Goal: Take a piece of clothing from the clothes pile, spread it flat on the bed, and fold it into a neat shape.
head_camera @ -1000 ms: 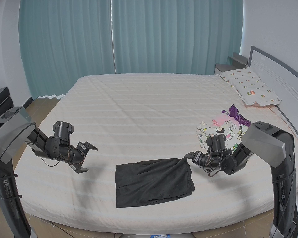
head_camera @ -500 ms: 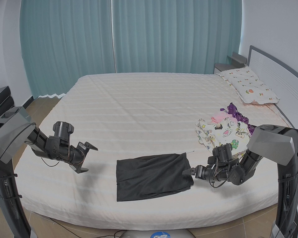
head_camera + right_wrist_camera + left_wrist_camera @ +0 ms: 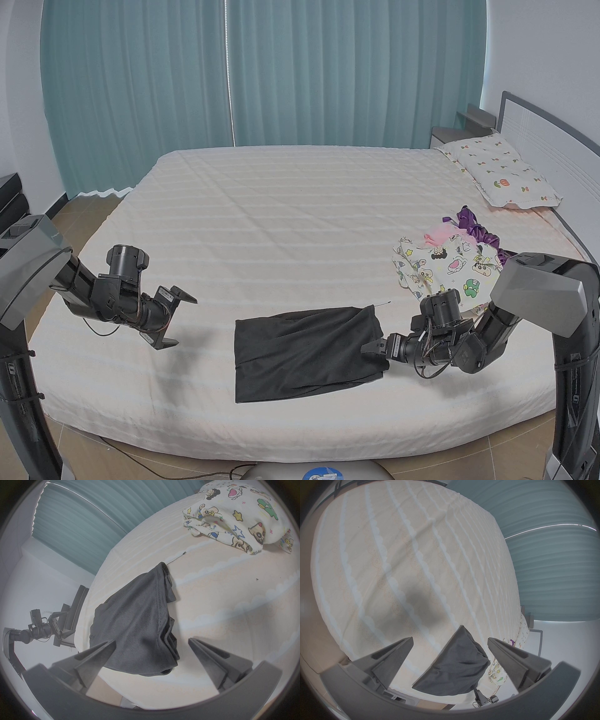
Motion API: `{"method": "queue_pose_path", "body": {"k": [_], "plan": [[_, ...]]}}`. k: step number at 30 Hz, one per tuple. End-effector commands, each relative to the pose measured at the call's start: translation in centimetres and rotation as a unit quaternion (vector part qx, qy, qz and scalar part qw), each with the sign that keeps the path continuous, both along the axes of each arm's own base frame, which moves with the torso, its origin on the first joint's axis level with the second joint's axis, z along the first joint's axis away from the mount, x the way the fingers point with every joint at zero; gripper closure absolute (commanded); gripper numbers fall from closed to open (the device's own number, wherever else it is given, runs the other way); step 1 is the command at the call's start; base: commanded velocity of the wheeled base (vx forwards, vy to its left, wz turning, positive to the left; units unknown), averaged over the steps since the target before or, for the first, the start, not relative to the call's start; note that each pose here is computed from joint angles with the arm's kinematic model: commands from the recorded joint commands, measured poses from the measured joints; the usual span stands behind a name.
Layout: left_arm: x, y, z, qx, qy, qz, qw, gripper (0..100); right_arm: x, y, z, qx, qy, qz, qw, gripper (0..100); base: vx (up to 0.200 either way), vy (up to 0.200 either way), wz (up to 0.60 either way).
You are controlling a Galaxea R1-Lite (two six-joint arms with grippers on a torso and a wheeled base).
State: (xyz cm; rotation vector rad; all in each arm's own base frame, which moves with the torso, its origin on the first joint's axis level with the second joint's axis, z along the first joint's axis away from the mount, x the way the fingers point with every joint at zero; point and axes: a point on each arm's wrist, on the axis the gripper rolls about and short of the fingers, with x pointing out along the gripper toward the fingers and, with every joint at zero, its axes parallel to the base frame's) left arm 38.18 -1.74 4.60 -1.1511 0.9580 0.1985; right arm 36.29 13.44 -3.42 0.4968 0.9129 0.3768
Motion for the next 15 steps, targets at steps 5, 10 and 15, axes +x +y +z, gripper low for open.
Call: {"method": "queue_pose_path", "body": {"k": [5, 10, 15], "plan": [[0.0, 0.0, 0.0, -0.001, 0.000, 0.001, 1.0000, 0, -0.6, -0.2, -0.7, -0.025, 0.021, 0.014, 0.9994, 100, 0.000, 0.000, 0.00], [0.0, 0.0, 0.0, -0.001, 0.000, 0.001, 1.0000, 0, -1.5, -0.9, -1.3, -0.071, 0.021, 0.040, 0.9965, 100, 0.000, 0.000, 0.00], [0.0, 0.0, 0.0, -0.001, 0.000, 0.001, 1.0000, 0, -1.7, -1.1, 0.2, -0.070, 0.004, 0.035, 0.9970, 100, 0.000, 0.000, 0.00]]}}
